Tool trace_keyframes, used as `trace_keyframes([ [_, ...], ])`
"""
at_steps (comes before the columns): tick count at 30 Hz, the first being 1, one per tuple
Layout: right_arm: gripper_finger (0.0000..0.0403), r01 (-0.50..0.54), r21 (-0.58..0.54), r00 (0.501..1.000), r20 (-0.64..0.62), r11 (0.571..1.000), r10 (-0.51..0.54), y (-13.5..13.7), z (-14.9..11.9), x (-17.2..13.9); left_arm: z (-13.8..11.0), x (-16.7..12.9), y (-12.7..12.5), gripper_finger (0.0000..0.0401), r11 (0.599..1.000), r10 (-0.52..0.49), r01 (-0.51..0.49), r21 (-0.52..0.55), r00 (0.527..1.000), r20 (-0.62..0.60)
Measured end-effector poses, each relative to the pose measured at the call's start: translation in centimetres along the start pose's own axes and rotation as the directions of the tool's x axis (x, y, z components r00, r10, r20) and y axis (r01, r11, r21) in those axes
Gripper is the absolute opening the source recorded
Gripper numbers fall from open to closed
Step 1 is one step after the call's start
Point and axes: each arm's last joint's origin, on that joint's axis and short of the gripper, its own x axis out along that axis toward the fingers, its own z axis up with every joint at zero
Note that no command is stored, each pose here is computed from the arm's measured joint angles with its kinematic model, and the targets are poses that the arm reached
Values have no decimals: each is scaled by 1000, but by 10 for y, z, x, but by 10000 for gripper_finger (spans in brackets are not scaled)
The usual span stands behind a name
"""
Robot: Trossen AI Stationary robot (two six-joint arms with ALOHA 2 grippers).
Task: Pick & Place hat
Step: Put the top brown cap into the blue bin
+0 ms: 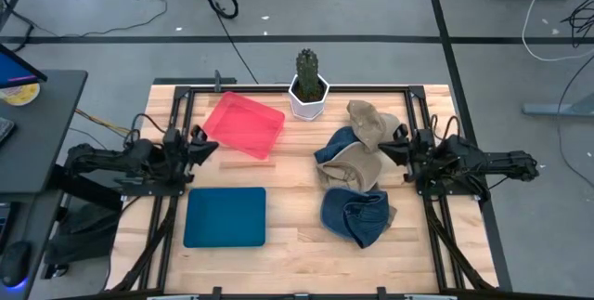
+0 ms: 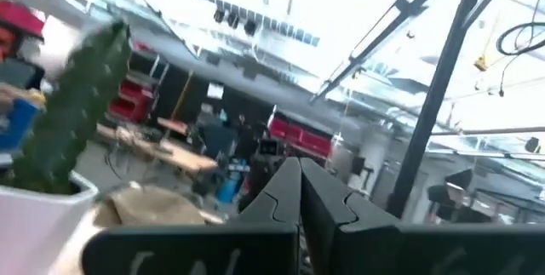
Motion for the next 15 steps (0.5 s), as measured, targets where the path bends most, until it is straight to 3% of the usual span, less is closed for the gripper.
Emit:
trace_keyframes([
  [4, 31, -29, -45, 996, 84, 999, 33, 3, 8, 0, 8, 0, 0, 3, 998, 63, -64, 9, 994, 90],
  [10, 31, -42, -137, 986, 153, 990, 63, 10, 30, 0, 35, 12, -12, 3, 974, 64, -87, 207, 991, 115],
  [15, 31, 27, -207, 985, 170, 978, 9, 20, 66, 8, 61, 34, -28, 3, 938, 75, -102, 331, 993, 95],
])
